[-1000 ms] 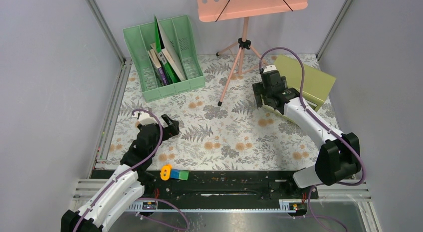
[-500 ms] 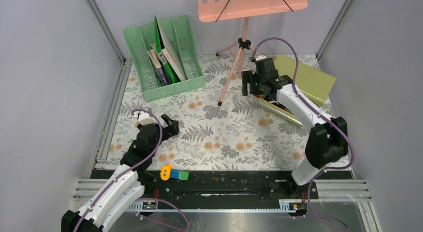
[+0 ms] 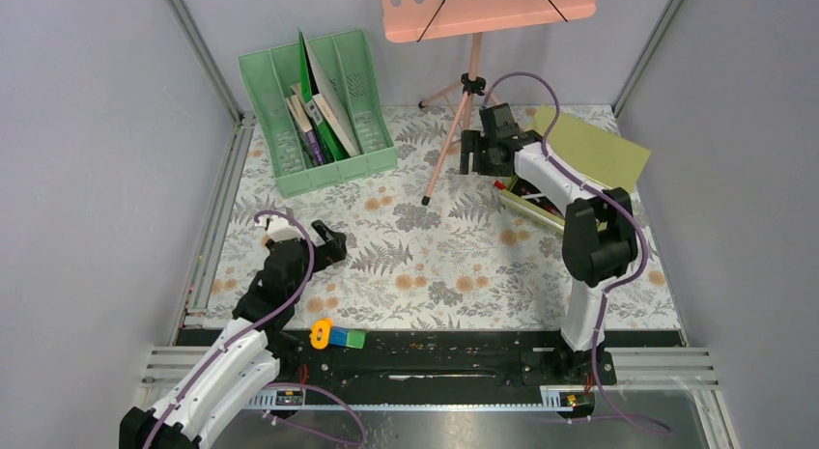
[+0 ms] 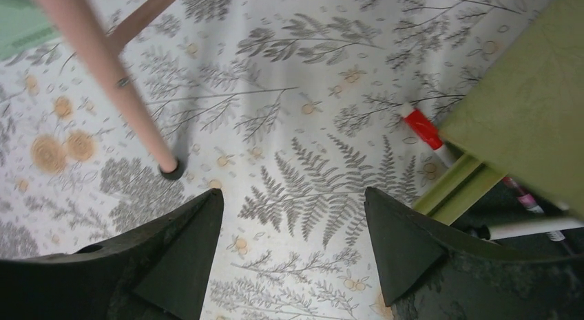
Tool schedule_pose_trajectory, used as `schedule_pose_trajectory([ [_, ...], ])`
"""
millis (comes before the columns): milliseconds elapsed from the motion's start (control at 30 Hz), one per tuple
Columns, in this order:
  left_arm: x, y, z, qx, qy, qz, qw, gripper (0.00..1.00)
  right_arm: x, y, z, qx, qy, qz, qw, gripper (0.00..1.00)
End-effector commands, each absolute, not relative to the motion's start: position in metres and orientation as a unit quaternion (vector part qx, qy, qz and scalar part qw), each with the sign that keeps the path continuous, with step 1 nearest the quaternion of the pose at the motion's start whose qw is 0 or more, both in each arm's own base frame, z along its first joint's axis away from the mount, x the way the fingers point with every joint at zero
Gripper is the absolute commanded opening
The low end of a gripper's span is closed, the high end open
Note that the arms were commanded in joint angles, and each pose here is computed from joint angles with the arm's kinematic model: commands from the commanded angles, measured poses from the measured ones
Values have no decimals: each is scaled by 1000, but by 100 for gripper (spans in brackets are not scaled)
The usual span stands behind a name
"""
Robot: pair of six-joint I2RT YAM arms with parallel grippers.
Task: Organize the desk
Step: Pick up the stationery from the center of the board.
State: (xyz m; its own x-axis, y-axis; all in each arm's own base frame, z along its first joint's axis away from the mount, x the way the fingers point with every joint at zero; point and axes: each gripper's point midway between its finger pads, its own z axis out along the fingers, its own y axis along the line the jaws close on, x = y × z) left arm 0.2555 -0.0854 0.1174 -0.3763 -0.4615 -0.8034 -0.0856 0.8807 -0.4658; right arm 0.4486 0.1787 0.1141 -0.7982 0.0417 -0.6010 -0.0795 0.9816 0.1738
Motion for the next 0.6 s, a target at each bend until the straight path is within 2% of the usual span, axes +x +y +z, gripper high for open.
schedule_pose_trajectory([
  [0, 261, -89, 130, -169, 795, -196, 549, 99, 476, 152, 119, 51, 938, 70, 334, 82],
  [367, 261, -88, 129, -170, 795, -196, 547, 99, 489, 85, 109, 152, 935, 49, 316, 82],
  [567, 262, -89, 129, -170, 795, -198, 547, 99, 486, 71, 110, 143, 939, 27, 310, 83],
])
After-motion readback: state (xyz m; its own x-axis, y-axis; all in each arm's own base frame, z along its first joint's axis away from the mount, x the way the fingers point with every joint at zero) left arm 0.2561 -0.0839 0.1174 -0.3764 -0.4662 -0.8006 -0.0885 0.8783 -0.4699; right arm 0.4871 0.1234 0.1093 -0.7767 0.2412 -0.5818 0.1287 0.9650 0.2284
